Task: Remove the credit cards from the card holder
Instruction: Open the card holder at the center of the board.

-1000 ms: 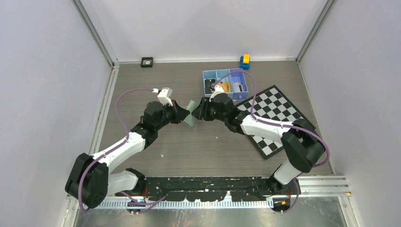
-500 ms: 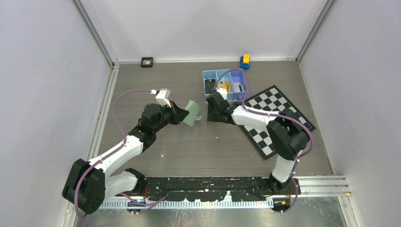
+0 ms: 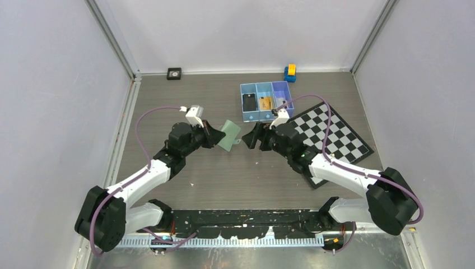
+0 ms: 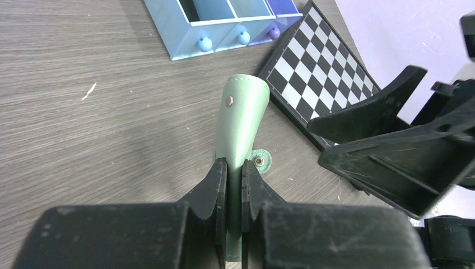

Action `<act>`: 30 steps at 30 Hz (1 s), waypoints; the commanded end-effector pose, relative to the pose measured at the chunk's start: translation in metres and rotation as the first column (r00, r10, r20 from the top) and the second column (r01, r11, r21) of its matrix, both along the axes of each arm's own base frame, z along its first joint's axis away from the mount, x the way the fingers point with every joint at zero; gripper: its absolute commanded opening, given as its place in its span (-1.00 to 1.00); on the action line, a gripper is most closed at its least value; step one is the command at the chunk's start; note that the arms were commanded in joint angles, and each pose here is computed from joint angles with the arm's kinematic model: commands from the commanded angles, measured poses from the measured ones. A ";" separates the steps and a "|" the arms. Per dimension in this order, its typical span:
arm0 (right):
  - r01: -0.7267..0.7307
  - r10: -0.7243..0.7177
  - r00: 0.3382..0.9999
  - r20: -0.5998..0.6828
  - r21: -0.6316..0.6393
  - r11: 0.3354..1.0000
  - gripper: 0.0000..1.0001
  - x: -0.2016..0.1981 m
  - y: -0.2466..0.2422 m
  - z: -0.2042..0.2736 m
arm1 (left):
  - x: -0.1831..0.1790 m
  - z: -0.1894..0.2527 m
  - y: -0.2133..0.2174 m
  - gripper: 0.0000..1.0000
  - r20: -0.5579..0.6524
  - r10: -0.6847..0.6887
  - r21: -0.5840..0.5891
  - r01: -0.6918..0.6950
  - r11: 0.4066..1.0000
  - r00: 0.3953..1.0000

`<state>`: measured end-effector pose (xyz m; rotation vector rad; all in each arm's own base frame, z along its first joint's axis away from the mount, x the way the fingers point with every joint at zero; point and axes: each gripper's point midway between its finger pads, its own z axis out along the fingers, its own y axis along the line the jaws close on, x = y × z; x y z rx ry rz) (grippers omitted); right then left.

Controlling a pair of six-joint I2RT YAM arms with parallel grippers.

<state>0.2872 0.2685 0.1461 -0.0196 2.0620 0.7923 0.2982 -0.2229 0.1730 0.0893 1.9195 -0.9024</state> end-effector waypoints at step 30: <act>-0.161 0.162 0.986 -0.027 0.044 0.986 -0.38 0.012 0.050 -0.006 | -0.005 0.041 -0.019 -1.00 0.123 -0.094 -0.106 0.108 0.989 0.988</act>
